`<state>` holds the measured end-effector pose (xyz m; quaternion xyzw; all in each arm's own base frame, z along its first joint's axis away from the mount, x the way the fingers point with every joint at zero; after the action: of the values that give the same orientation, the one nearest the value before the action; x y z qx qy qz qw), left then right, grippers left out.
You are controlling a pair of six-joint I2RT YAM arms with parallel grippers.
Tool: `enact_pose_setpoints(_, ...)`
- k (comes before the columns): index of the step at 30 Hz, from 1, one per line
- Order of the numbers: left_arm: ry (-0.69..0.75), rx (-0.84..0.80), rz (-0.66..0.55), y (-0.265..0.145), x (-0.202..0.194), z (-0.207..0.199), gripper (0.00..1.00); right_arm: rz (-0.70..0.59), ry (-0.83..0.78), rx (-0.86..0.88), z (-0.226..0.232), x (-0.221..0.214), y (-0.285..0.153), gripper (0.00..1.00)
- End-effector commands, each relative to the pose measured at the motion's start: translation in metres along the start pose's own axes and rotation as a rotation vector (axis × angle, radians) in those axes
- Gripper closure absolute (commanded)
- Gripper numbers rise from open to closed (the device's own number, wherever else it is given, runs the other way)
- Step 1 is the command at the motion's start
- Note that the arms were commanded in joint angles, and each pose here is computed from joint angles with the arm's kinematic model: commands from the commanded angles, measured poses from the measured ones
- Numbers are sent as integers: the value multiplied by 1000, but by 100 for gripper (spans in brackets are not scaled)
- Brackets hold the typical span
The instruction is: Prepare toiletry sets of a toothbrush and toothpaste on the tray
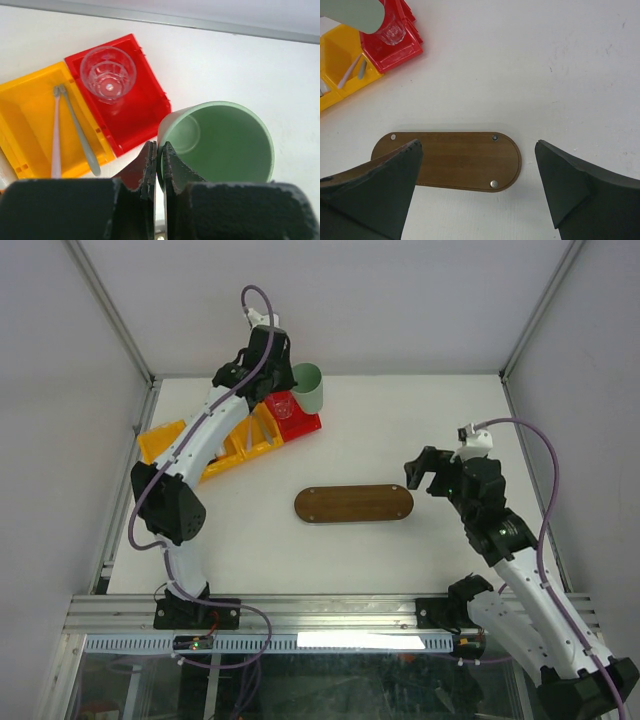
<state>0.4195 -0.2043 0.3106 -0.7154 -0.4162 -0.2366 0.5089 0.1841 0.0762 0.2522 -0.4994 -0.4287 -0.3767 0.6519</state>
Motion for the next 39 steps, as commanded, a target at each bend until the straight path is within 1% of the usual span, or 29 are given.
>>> enact_pose_setpoints(1, 30, -121, 67, -44, -11, -26, 100, -43, 23, 2, 4, 27, -15, 0)
enact_pose_setpoints(6, 122, -186, 206, -66, -58, -55, 100, 1, 7, -70, -1, 51, -36, 0)
enact_pose_setpoints(9, 172, -236, 281, -76, -87, -76, 100, -24, -17, -117, -6, 66, -54, 0)
enact_pose_setpoints(15, 265, -278, 354, -93, -131, -118, 100, -114, -35, -217, -20, 84, -94, 0)
enact_pose_setpoints(20, 338, -273, 403, -90, -164, -142, 100, -158, -32, -271, -28, 84, -112, 0)
enact_pose_setpoints(24, 348, -286, 415, -82, -176, -153, 100, -198, -28, -294, -32, 81, -119, 0)
enact_pose_setpoints(30, 343, -287, 393, -75, -178, -161, 100, -227, -32, -308, -36, 76, -124, 0)
enact_pose_setpoints(35, 338, -311, 407, -68, -184, -167, 100, -257, -32, -302, -37, 75, -127, 0)
enact_pose_setpoints(39, 325, -330, 410, -67, -185, -171, 98, -260, -34, -301, -37, 74, -127, 0)
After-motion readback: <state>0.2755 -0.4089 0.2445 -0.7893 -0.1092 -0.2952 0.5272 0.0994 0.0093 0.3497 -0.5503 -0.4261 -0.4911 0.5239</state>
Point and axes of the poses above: each gripper's point midway between its finger pads, its own y axis out along the fingers, its own z axis along the line the jaws close on, x = y × z, the point moved 9 cm from there along -y, back along the fingers, and after that the axes turned 9 degrees about -y, right-handed, at the moved point
